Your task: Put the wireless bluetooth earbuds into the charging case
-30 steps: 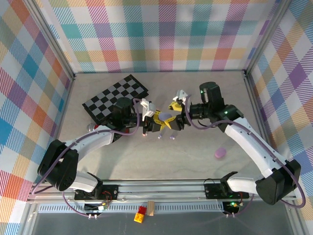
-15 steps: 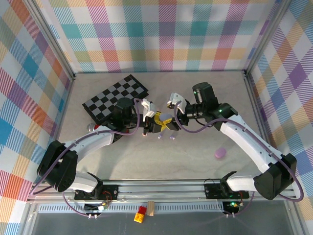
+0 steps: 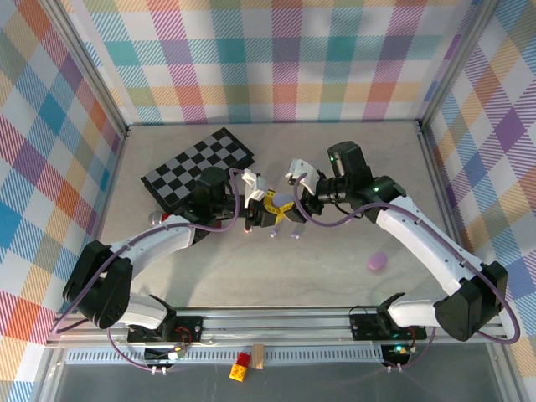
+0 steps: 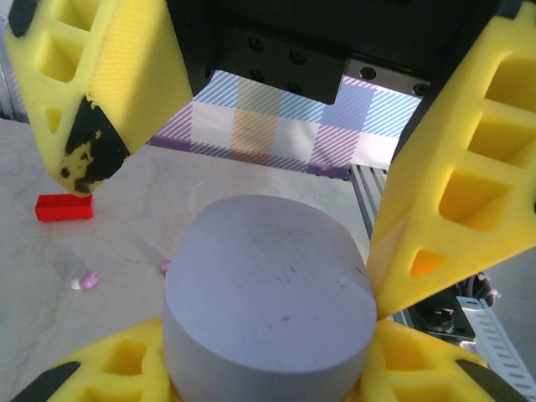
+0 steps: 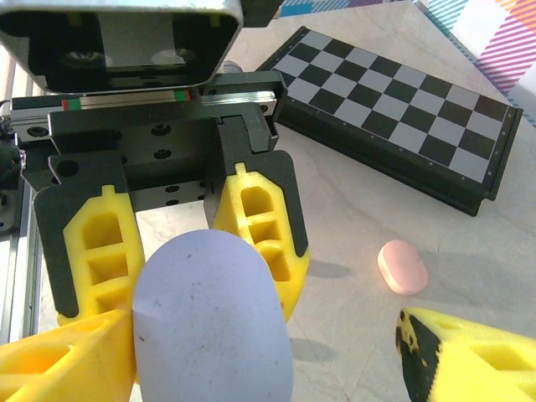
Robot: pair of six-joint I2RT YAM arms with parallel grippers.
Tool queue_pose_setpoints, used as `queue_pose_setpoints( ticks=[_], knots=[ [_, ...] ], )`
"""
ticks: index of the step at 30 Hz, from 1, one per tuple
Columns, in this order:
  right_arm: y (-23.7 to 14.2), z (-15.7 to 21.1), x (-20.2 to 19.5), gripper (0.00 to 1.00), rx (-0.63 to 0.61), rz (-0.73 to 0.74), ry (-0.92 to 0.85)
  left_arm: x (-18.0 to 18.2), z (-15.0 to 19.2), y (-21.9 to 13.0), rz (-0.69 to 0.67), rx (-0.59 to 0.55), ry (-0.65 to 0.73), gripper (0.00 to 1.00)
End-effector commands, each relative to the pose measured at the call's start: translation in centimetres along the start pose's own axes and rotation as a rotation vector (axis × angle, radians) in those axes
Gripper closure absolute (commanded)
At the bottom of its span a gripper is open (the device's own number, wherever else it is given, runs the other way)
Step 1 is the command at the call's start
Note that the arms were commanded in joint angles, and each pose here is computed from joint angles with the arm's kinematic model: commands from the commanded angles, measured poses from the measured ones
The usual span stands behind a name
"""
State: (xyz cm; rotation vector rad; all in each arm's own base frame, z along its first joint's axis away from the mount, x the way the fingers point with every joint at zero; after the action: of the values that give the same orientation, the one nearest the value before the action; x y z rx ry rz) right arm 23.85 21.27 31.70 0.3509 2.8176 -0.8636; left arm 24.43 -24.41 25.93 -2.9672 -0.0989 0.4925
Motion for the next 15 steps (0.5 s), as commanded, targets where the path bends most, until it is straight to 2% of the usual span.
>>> queue_pose_setpoints(
  ticks=[1,15],
  knots=[
    [-1.2,-1.3,-0.9,0.22,-0.027,0.078,-0.016,-1.3,-1.2,-0.4,0.043,-0.013,0.074,0.69],
    [-2.3,-2.1,-1.3,0.21,-0.064,0.113,-0.021,-1.1,-0.6,-0.4,0.032,-0.009,0.071,0.69]
  ],
)
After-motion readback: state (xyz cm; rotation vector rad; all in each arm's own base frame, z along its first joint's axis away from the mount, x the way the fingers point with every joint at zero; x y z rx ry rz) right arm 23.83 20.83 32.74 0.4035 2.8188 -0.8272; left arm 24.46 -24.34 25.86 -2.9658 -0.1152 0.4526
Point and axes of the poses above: each hand's point on the last joint's axis, 136 mm out from that joint toward the fingers, its own y axis out along the fingers, its own x axis along the line the jaws close on, z = x × y, the point moved 8 cm from there along -y, back along the fingers, and after that the axes turned 11 degrees about -y, right-handed, at the moved point
